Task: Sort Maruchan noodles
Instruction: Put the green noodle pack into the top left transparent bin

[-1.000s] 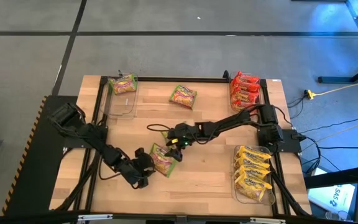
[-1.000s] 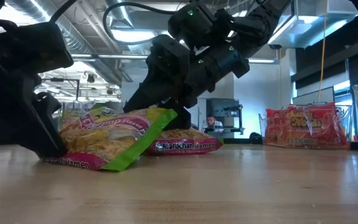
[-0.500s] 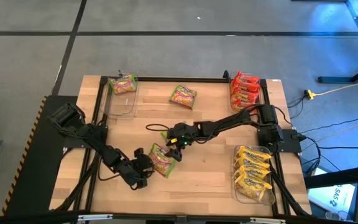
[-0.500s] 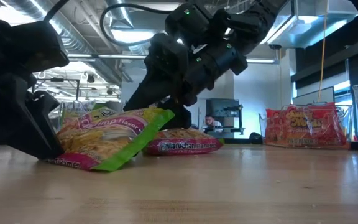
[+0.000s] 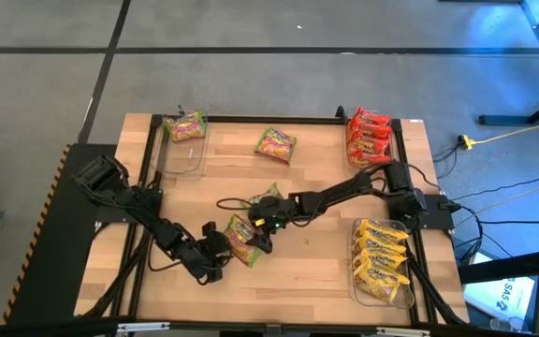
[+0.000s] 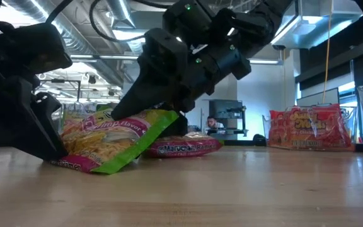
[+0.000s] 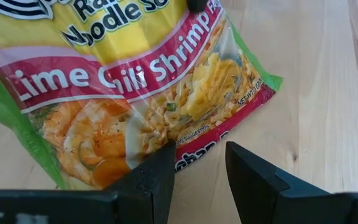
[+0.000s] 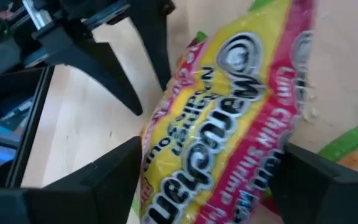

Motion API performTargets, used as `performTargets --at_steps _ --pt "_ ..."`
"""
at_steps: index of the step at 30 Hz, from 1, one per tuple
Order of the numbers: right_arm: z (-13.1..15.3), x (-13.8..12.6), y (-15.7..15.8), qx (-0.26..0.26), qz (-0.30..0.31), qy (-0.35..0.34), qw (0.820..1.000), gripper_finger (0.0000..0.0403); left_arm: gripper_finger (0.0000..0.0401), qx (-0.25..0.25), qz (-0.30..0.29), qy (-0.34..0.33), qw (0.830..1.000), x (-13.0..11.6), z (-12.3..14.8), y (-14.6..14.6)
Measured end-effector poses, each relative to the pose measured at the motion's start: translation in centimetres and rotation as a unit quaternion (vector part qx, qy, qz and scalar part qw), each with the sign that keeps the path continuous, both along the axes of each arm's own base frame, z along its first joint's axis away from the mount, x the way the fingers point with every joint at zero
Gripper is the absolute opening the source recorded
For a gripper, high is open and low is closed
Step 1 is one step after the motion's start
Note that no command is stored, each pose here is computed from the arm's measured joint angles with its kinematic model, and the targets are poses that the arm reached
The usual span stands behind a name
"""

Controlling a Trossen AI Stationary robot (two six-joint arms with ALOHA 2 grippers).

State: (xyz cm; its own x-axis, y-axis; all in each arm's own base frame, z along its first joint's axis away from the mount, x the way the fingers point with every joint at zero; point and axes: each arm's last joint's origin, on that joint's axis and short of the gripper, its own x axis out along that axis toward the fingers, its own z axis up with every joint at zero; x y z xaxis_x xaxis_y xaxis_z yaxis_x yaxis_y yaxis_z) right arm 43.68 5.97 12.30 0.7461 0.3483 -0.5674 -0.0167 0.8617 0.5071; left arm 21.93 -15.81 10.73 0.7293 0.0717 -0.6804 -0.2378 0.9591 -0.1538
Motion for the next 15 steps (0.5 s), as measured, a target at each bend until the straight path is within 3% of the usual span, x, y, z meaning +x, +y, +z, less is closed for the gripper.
performTargets --at_steps 3,11,15 --pt "0.28 0.24 0.37 -0.013 0.011 -0.010 1.000 0.0265 0.0135 0.000 0.000 -0.001 1.000 0.01 0.01 0.00" --pt "0.45 0.39 0.24 -0.039 0.023 -0.023 0.999 0.0139 0.0137 0.003 0.009 -0.008 1.000 0.18 0.07 0.17" --pt "0.68 0.46 0.22 -0.062 0.036 -0.039 0.997 0.0109 0.0149 0.010 0.005 -0.009 1.000 0.18 0.09 0.17"
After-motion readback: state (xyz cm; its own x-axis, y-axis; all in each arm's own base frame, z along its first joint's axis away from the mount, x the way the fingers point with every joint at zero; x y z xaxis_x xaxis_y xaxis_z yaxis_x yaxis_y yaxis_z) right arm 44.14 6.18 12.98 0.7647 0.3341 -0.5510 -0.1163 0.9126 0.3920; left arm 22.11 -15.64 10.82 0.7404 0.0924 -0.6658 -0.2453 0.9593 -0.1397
